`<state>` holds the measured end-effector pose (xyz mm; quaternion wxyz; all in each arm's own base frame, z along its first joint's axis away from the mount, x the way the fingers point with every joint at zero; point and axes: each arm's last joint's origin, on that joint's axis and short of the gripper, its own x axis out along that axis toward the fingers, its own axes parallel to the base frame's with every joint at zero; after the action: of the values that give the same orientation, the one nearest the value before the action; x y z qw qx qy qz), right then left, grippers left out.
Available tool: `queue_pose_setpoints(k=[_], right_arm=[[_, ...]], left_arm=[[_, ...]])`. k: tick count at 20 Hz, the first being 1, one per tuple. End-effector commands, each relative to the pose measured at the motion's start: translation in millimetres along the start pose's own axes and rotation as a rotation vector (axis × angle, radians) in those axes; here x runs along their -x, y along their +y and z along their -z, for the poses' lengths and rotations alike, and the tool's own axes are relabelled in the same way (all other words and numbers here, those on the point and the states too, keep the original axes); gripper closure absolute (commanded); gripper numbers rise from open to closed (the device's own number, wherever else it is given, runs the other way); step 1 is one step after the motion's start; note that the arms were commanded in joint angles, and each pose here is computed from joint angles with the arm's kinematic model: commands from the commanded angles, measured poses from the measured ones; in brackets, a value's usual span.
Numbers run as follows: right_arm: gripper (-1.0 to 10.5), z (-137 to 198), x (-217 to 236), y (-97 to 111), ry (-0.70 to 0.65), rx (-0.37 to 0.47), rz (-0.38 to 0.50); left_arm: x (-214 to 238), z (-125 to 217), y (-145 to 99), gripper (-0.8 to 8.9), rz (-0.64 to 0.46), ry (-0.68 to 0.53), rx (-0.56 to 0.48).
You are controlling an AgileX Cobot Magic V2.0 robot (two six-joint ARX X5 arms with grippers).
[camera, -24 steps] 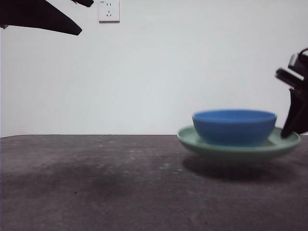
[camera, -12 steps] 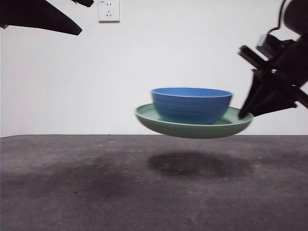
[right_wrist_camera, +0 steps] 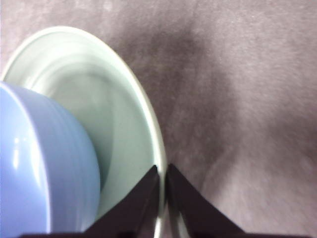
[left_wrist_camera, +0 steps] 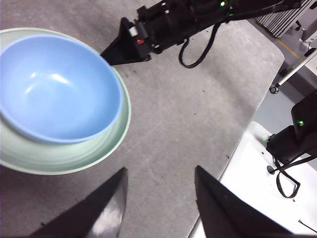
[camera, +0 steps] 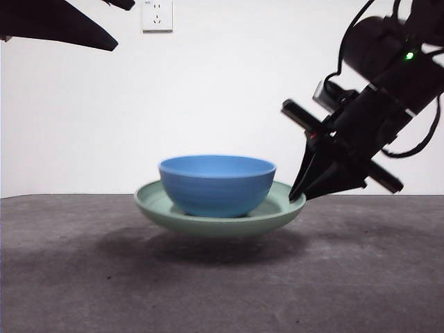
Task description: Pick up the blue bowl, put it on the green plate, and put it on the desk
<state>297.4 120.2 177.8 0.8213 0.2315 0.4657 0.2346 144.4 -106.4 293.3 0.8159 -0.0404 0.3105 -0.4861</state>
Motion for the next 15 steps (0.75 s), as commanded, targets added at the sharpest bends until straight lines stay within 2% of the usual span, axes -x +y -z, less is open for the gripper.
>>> queue_pose_setpoints(k=[1, 8, 15], right_arm=[[9.3, -5, -15, 1, 0.012, -0.032, -0.009], [9.3, -11, -39, 3, 0.049, -0.032, -0.005], [9.3, -10, -43, 2, 0.067, -0.019, 0.048]], left_arm=[[0, -2, -2, 5.96, 0.011, -0.008, -0.003], [0, -2, -2, 5.96, 0.011, -0.007, -0.002], [0, -2, -1, 5.96, 0.01, -0.004, -0.001]])
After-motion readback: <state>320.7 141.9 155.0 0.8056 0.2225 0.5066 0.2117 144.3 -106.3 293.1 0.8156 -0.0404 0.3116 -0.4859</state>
